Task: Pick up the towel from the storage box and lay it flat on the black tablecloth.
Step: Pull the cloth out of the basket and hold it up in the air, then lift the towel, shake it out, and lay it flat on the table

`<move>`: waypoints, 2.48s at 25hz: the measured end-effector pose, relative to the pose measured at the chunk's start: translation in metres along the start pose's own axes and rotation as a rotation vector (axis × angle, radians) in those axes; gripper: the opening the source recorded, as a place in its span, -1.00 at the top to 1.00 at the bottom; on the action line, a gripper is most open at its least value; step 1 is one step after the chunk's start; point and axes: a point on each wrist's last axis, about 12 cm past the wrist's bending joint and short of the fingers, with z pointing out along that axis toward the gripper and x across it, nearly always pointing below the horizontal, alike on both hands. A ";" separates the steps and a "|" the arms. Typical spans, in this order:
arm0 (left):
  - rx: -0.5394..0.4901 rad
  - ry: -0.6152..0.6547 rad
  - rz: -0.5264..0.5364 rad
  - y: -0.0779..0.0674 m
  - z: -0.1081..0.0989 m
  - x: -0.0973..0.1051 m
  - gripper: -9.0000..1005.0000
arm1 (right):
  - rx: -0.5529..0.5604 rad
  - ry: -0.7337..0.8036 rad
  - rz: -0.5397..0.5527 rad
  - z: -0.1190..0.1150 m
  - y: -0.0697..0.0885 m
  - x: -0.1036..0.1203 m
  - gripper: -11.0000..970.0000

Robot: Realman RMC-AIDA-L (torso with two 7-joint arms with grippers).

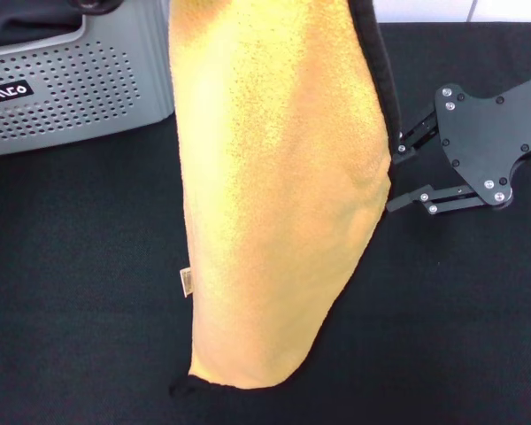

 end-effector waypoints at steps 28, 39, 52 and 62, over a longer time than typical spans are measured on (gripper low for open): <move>-0.304 -0.167 -0.102 -0.020 -0.053 0.035 0.92 | 0.223 -0.047 0.103 -0.016 0.015 -0.015 0.95; -0.429 -0.196 -0.200 -0.051 -0.081 0.068 0.92 | 0.379 -0.043 0.176 -0.030 0.038 -0.045 0.96; -0.497 -0.364 -0.235 -0.077 -0.093 0.092 0.93 | 0.437 -0.087 0.265 -0.041 0.054 -0.051 0.95; -0.451 -0.451 -0.283 -0.087 -0.078 0.118 0.93 | 0.389 -0.103 0.306 -0.034 0.063 -0.049 0.95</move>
